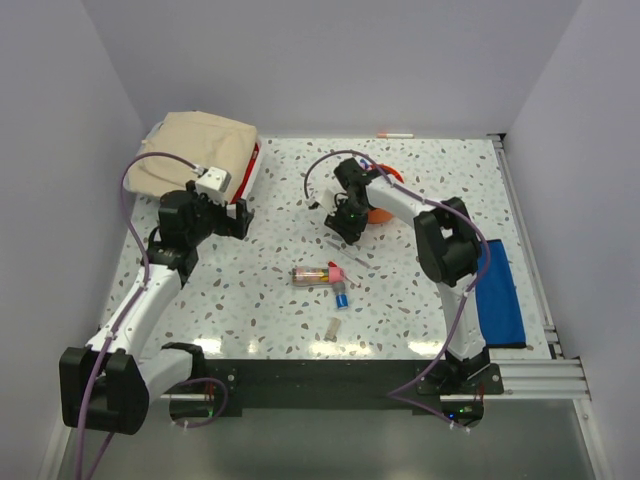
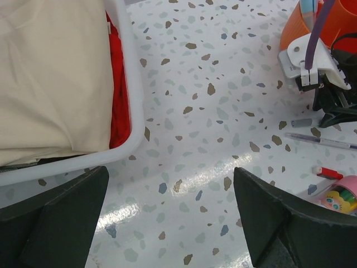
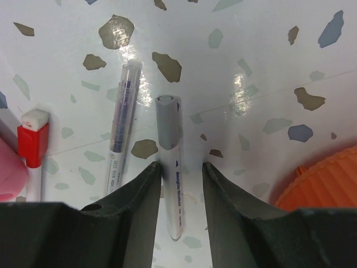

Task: Sort the stationery into containers
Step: Pick up the pen from the center of the board, then place the pen in the storage box.

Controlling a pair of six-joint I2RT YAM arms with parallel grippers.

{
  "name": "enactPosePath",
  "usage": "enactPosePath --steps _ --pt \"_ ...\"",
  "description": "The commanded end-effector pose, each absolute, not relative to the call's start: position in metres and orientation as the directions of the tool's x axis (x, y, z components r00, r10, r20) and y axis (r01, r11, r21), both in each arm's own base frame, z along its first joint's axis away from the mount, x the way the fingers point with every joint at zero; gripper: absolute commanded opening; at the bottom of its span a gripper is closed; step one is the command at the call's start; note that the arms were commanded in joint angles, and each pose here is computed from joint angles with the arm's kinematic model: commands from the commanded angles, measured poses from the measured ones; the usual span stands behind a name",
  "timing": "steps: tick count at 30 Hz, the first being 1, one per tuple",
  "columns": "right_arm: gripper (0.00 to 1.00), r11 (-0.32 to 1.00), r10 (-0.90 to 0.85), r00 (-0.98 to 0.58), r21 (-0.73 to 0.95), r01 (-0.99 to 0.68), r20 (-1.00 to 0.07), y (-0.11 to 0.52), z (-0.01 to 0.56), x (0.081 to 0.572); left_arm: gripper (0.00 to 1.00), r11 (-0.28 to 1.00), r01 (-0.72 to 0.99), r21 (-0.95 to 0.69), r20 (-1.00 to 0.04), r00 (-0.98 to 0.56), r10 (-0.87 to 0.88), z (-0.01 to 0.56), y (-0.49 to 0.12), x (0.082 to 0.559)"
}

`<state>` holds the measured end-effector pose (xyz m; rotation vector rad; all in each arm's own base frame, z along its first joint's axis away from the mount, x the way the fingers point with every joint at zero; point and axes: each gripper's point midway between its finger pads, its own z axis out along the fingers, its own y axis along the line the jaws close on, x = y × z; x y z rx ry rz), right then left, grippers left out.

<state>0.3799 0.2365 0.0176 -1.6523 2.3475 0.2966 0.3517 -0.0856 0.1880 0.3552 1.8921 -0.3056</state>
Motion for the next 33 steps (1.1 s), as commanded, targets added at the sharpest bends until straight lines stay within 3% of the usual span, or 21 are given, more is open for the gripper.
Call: enactPosePath --steps 1,5,6,7,8,14,20,26,33 --pt "0.36 0.333 -0.902 -0.358 0.139 -0.933 -0.24 0.236 -0.023 0.352 0.99 0.918 0.393 -0.049 -0.949 -0.305 0.08 0.192 -0.086 0.356" --pt "0.23 0.322 -0.903 -0.372 0.233 -0.918 -0.217 0.232 -0.032 0.33 0.99 0.917 0.395 -0.053 -0.946 -0.313 0.081 0.188 -0.086 0.356" --pt "0.17 0.313 -0.902 -0.369 0.252 -0.916 -0.224 0.234 -0.032 0.325 0.99 0.917 0.395 -0.052 -0.947 -0.311 0.08 0.189 -0.086 0.357" --pt "0.04 0.308 -0.902 -0.368 0.258 -0.916 -0.228 0.234 -0.032 0.323 0.99 0.917 0.395 -0.053 -0.946 -0.313 0.081 0.188 -0.086 0.357" --pt "0.0 0.306 -0.901 -0.367 0.261 -0.916 -0.231 0.234 -0.032 0.322 0.99 0.917 0.395 -0.052 -0.947 -0.312 0.081 0.188 -0.086 0.358" --pt "0.0 0.294 -0.878 -0.362 0.245 -0.924 -0.312 0.246 0.0 0.329 0.99 0.915 0.399 -0.055 -0.945 -0.316 0.08 0.187 -0.087 0.361" --pt "0.0 0.29 -0.746 -0.365 0.222 -0.931 -0.557 0.282 0.109 0.353 0.99 0.911 0.409 -0.054 -0.948 -0.307 0.082 0.191 -0.09 0.37" --pt "0.0 0.387 -0.551 -0.384 0.181 -0.904 -0.741 0.288 0.183 0.395 0.99 0.904 0.424 -0.063 -0.947 -0.311 0.08 0.191 -0.094 0.38" --pt "0.0 0.525 -0.36 -0.382 0.154 -0.837 -0.851 0.252 0.227 0.444 0.99 0.901 0.43 -0.054 -0.947 -0.31 0.091 0.197 -0.096 0.394"
